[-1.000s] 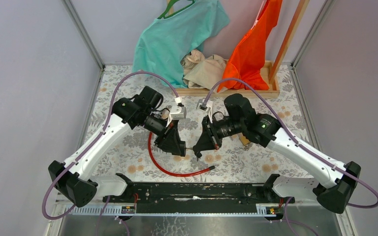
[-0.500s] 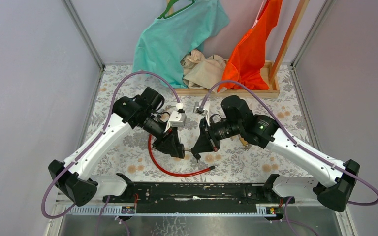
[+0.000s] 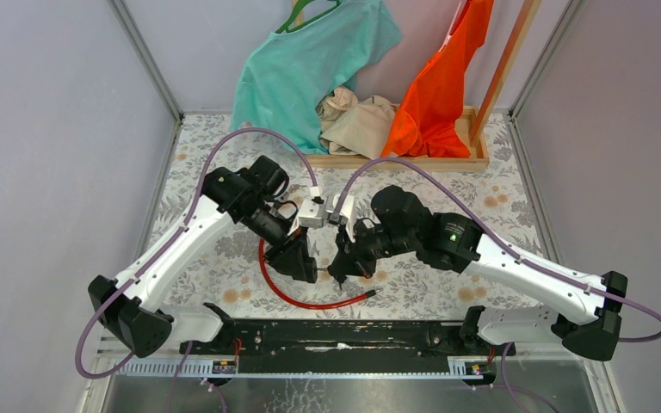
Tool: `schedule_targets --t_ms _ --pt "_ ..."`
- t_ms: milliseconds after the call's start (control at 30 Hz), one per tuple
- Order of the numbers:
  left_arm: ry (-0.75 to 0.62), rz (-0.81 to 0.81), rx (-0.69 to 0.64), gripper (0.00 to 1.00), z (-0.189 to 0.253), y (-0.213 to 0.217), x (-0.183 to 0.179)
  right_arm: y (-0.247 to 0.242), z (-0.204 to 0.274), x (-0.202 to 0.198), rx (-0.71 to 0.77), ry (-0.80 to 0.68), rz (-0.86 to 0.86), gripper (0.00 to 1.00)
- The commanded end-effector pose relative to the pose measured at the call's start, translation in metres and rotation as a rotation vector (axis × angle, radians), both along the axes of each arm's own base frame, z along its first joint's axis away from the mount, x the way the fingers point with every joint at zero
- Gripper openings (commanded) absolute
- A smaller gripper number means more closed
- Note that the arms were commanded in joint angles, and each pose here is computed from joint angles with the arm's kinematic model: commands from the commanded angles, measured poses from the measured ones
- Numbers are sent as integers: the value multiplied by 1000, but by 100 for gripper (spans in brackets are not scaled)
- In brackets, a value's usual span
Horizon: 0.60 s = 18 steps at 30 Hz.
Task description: Unlock with the key
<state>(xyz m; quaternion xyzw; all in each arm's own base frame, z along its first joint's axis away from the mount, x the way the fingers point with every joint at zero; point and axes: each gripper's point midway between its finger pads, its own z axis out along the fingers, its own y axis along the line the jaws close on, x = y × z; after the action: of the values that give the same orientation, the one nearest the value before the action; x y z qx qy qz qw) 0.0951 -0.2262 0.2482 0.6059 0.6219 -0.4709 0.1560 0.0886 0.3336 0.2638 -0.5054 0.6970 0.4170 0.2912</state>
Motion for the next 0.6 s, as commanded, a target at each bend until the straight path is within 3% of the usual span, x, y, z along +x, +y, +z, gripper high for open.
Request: schedule_targets --t_ms 0,167,300,567 --pt "-58 -115 -238 0 36 -33 5 38 76 6 289 -178 45 0" --pt "-79 -114 -270 0 46 -36 8 35 91 -1 382 -121 18 0" --pt "-176 -33 -273 0 55 -38 20 31 97 -4 449 -53 -28 0" --pt "-315 80 -196 0 58 -32 44 22 88 -7 412 17 -73 0"
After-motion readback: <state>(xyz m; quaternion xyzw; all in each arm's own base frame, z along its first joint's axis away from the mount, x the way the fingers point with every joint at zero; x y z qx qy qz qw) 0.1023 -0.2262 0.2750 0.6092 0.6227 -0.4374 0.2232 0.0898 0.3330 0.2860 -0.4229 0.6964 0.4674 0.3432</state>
